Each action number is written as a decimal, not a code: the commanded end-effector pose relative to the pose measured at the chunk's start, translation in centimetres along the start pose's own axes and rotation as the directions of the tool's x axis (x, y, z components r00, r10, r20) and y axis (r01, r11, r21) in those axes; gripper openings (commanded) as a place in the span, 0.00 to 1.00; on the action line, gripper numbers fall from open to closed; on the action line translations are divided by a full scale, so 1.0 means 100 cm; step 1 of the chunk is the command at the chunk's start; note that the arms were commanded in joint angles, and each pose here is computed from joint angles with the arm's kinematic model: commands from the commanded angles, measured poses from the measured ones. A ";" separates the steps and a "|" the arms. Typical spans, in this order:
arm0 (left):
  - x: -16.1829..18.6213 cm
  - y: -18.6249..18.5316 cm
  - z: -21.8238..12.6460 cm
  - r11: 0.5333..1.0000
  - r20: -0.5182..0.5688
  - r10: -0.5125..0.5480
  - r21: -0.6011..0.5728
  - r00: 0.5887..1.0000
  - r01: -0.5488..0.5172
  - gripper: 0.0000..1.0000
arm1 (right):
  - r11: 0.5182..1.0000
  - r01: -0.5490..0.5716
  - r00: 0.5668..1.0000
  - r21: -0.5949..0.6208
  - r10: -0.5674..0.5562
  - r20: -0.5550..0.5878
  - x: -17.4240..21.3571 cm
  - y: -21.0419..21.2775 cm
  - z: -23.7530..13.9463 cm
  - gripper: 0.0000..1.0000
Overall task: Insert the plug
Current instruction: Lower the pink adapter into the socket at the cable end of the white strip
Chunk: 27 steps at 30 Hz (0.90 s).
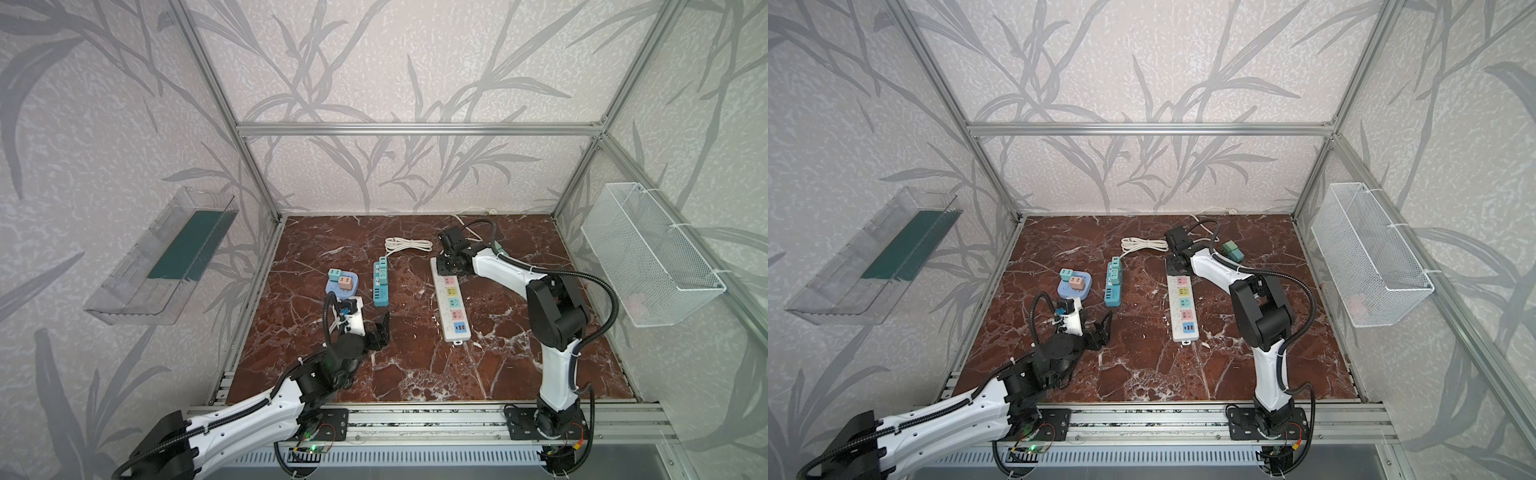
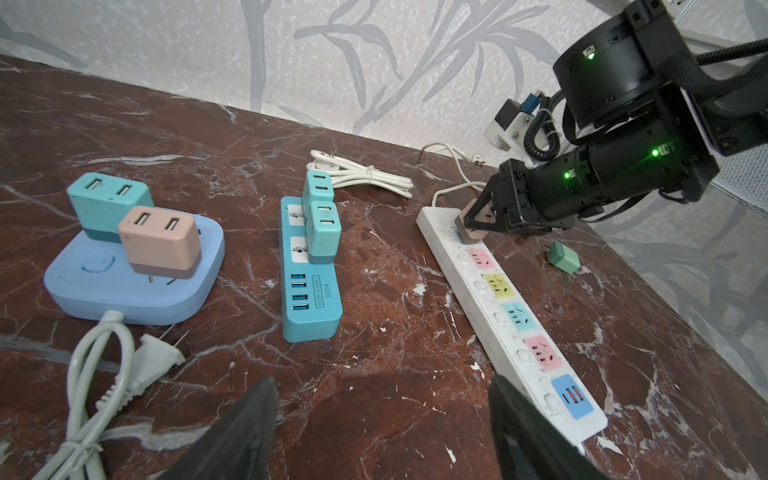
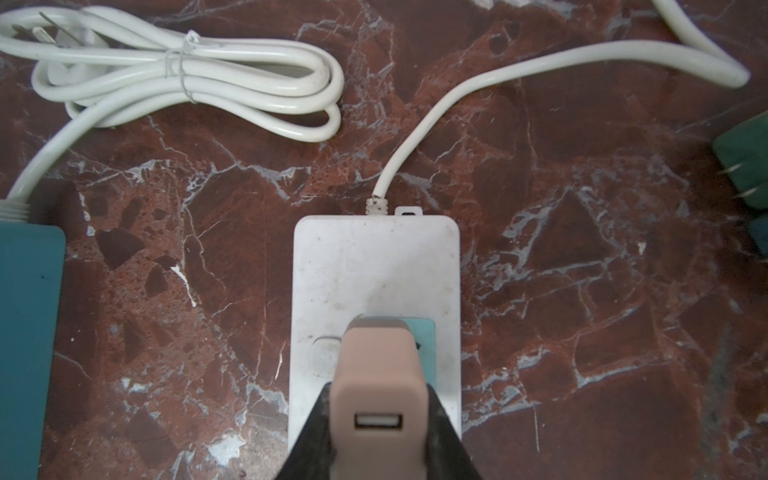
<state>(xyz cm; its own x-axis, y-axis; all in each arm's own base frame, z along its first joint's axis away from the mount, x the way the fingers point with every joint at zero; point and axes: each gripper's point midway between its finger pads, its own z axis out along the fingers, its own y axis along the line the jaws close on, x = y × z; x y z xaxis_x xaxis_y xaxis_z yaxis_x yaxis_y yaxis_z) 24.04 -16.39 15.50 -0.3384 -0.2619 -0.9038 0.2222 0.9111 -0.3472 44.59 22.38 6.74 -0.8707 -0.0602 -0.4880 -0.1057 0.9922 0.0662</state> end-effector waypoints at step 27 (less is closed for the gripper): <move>-0.030 -0.021 -0.011 0.993 -0.014 -0.095 0.068 0.995 0.096 0.81 | 0.996 0.039 0.953 -0.080 -0.061 -0.297 0.054 0.005 -0.009 0.58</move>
<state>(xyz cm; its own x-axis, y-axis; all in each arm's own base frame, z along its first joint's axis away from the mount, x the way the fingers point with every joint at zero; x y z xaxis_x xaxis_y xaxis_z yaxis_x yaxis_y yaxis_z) 23.77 -17.20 17.78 -0.3577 -0.2991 -0.8846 0.2579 0.8788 -0.4014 42.74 23.09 5.06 -0.9292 -0.1234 -0.3485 -0.1650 0.9820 0.0924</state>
